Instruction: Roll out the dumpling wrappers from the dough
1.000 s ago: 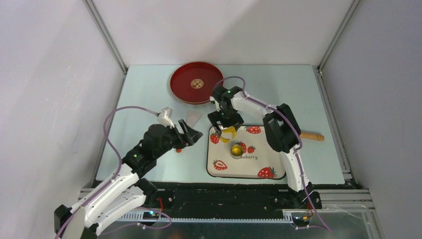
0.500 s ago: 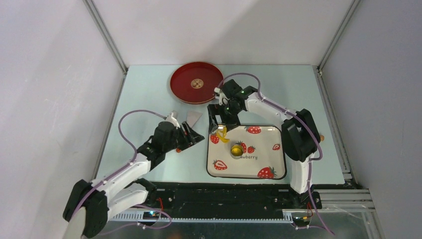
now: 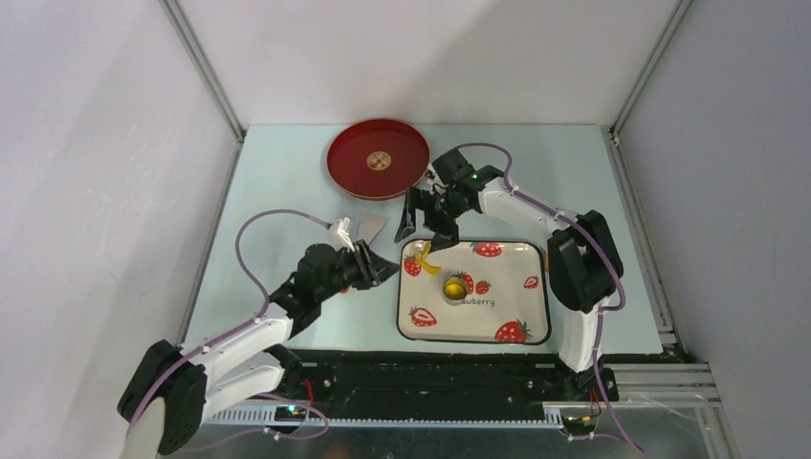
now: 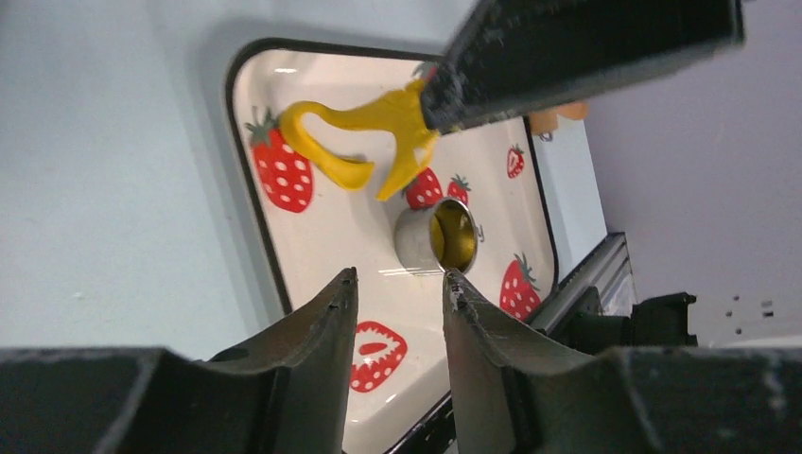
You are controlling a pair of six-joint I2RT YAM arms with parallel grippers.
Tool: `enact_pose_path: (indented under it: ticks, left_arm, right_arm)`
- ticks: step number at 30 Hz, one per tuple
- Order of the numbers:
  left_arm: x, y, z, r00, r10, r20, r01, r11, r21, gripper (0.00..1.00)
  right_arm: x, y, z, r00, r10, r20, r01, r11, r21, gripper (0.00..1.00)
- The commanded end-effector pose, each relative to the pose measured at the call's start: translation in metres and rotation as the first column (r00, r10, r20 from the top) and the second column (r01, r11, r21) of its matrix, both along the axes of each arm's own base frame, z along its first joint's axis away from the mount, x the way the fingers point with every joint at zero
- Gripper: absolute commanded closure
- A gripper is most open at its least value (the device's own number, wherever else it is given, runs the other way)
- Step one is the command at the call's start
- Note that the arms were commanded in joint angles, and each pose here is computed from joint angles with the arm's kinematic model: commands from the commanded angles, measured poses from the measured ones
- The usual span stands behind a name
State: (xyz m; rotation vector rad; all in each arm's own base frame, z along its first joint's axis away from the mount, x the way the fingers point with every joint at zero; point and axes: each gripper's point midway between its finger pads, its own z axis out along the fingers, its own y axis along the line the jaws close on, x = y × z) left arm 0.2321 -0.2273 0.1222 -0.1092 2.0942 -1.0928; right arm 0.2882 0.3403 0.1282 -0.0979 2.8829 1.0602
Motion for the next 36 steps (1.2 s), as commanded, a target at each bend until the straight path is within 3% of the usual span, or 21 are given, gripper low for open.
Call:
enact_pose_path:
  ticks: [1,10,15,26,31,36]
  left_arm:
    - [0.002,-0.016,0.030,0.985,-0.035,0.169,0.037,0.999,-0.010,0.57]
    - [0.003,-0.053,0.040,0.971,-0.097,0.220,0.083,0.994,0.069,0.67]
    - [0.005,-0.070,0.037,0.962,-0.150,0.227,0.116,0.981,0.155,0.67]
    - [0.028,-0.078,0.016,0.981,-0.078,0.179,0.035,0.973,0.229,0.68]
    - [0.034,-0.075,0.000,0.990,-0.028,0.136,-0.007,0.968,0.250,0.78]
    - [0.037,-0.061,-0.011,0.992,0.046,0.116,-0.076,0.959,0.274,0.80]
  right_arm:
    - [0.003,0.007,0.033,0.998,-0.069,-0.009,0.069,0.995,0.078,0.01]
    - [-0.005,0.010,0.028,0.994,-0.080,-0.072,0.085,0.994,0.069,0.01]
    - [-0.009,0.009,0.029,0.992,-0.079,-0.096,0.086,0.994,0.069,0.01]
    - [-0.015,0.006,0.035,0.990,-0.071,-0.119,0.081,0.994,0.080,0.01]
    - [-0.018,0.003,0.037,0.990,-0.070,-0.126,0.081,0.993,0.085,0.00]
    - [-0.021,0.000,0.039,0.989,-0.067,-0.132,0.079,0.992,0.094,0.01]
